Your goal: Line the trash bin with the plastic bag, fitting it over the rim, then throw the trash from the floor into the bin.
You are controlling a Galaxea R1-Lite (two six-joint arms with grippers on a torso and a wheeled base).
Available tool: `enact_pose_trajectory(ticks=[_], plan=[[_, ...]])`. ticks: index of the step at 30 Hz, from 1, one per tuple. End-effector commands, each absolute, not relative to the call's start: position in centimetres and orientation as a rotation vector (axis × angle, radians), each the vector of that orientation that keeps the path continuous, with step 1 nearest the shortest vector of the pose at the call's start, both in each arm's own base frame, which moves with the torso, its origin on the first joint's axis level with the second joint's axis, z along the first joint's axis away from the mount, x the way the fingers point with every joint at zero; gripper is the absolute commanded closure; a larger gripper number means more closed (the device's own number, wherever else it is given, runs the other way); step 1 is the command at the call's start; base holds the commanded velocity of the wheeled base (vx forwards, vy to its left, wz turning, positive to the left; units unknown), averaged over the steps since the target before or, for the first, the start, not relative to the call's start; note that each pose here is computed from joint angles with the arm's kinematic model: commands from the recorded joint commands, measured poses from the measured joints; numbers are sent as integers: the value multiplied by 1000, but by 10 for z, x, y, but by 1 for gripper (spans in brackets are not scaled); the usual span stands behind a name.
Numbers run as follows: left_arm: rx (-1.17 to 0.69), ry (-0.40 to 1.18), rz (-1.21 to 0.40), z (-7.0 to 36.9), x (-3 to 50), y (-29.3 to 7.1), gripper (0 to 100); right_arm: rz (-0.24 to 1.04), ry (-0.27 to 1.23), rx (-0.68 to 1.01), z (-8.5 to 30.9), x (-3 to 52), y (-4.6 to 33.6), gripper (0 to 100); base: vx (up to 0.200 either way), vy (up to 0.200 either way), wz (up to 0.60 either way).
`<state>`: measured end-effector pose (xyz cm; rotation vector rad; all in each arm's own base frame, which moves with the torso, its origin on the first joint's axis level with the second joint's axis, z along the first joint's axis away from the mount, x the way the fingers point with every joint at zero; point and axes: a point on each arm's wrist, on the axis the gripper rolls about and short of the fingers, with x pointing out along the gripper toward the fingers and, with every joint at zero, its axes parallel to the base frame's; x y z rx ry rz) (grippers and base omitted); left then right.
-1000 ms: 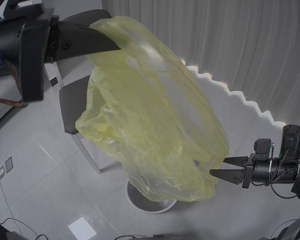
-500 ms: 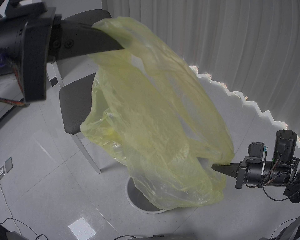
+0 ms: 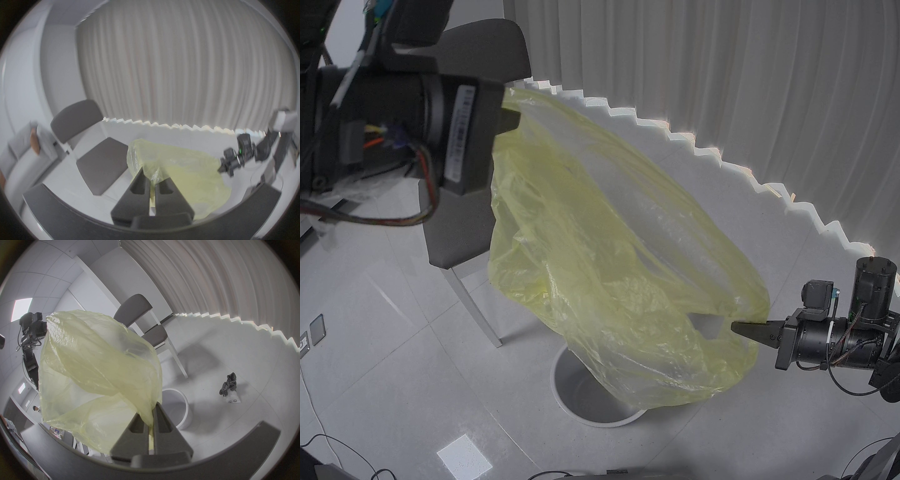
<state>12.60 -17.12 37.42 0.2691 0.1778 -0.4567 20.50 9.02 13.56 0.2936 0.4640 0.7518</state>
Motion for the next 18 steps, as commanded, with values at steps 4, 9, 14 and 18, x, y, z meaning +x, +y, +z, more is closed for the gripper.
enact_pose_trajectory(ticks=[4,9,14,18], plan=[[134,225,-355,342,133,-172,100,736,597,269,104,215,105,100,0,0,0],[0,283,-381,326,138,-147,100,736,635,264,94,218,109,100,0,0,0],[-113,363,-407,280,145,-145,100,746,655,257,91,214,112,100,0,0,0],[-131,374,-450,248,147,-141,100,742,679,252,85,216,113,100,0,0,0]])
